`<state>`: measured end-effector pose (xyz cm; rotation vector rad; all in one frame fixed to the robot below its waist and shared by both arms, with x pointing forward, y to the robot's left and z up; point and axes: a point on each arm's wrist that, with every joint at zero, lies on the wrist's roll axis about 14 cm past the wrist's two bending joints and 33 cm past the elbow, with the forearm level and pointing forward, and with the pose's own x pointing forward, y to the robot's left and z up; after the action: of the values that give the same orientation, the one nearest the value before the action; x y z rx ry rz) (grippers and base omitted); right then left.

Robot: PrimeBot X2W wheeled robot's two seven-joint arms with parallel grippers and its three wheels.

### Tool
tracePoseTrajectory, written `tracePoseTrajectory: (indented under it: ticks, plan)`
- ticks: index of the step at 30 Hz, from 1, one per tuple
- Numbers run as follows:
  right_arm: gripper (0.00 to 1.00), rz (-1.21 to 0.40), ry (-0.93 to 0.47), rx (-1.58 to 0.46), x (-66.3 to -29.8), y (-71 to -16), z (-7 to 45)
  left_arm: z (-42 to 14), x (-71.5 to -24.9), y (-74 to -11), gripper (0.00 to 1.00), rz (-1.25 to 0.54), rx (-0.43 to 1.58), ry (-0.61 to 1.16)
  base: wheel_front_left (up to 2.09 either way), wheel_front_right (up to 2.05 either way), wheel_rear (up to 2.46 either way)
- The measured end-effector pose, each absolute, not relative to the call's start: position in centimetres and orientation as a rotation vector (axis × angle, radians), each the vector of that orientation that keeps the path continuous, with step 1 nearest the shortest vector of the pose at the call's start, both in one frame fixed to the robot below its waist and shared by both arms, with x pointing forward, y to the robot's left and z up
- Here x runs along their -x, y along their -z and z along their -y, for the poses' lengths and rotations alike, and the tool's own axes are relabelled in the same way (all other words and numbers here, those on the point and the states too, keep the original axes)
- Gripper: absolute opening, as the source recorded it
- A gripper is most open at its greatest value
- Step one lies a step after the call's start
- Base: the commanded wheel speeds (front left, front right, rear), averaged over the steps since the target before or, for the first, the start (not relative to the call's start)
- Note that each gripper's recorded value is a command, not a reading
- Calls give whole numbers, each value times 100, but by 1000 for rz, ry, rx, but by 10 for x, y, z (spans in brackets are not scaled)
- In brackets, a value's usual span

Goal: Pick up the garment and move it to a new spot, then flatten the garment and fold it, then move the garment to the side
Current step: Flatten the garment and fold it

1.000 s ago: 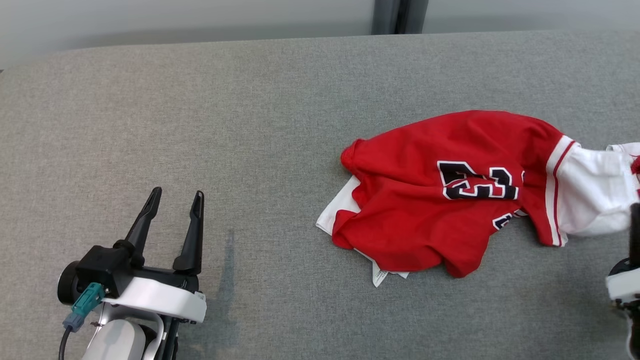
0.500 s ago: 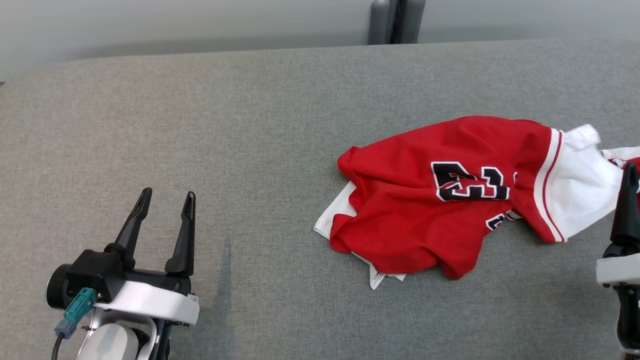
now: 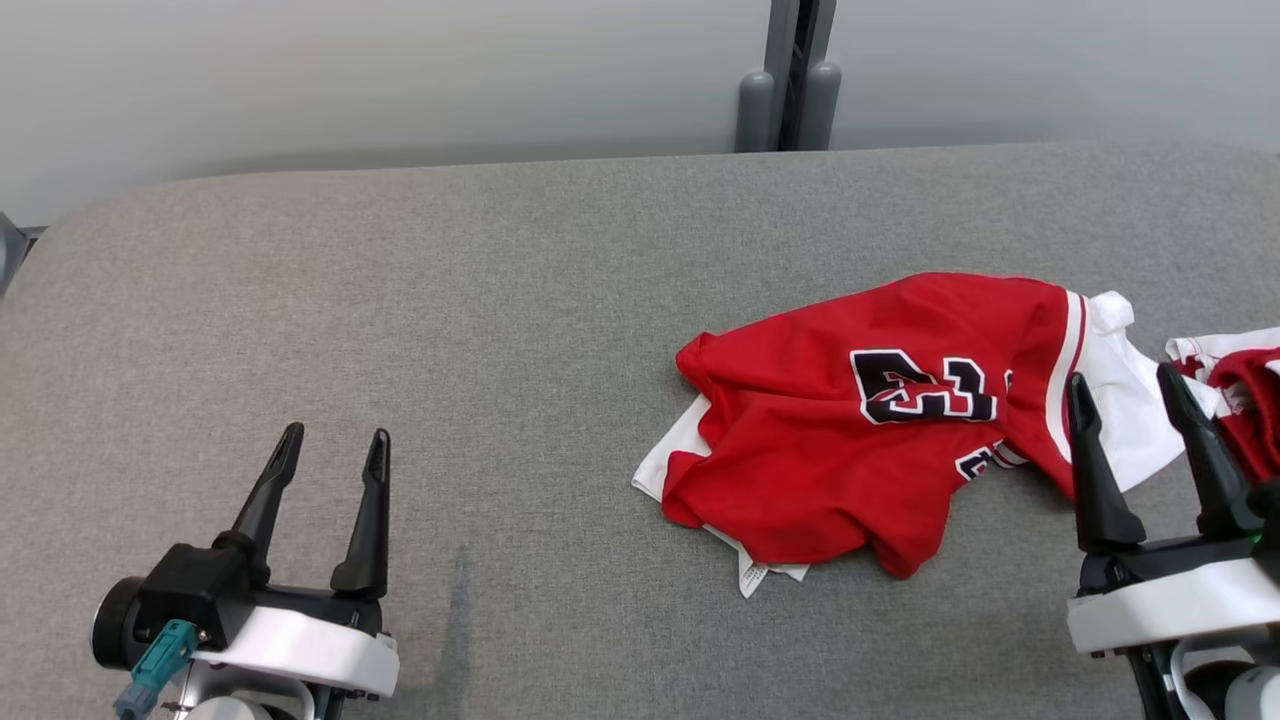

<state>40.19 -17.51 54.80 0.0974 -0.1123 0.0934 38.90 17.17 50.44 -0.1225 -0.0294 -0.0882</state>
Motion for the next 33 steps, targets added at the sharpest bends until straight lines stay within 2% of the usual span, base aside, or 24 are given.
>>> tracePoseTrajectory:
  ticks: [12,17,21,27,33]
  plan:
    - [100,66,-103,-120,-398,-541,170,-164,-382,-509,100,26,124,110,0,0,0]
    - [100,38,-105,-123,-399,-534,169,-113,-386,-502,100,-53,147,298,0,0,0]
    - [100,26,-101,-135,-400,-529,170,-53,-380,-482,100,-189,194,496,0,0,0]
    - [100,3,-79,-158,-400,-519,176,-11,-379,-452,100,-338,208,634,0,0,0]
    - [100,-24,-21,-174,-396,-505,194,7,-394,-417,100,-466,215,677,0,0,0]
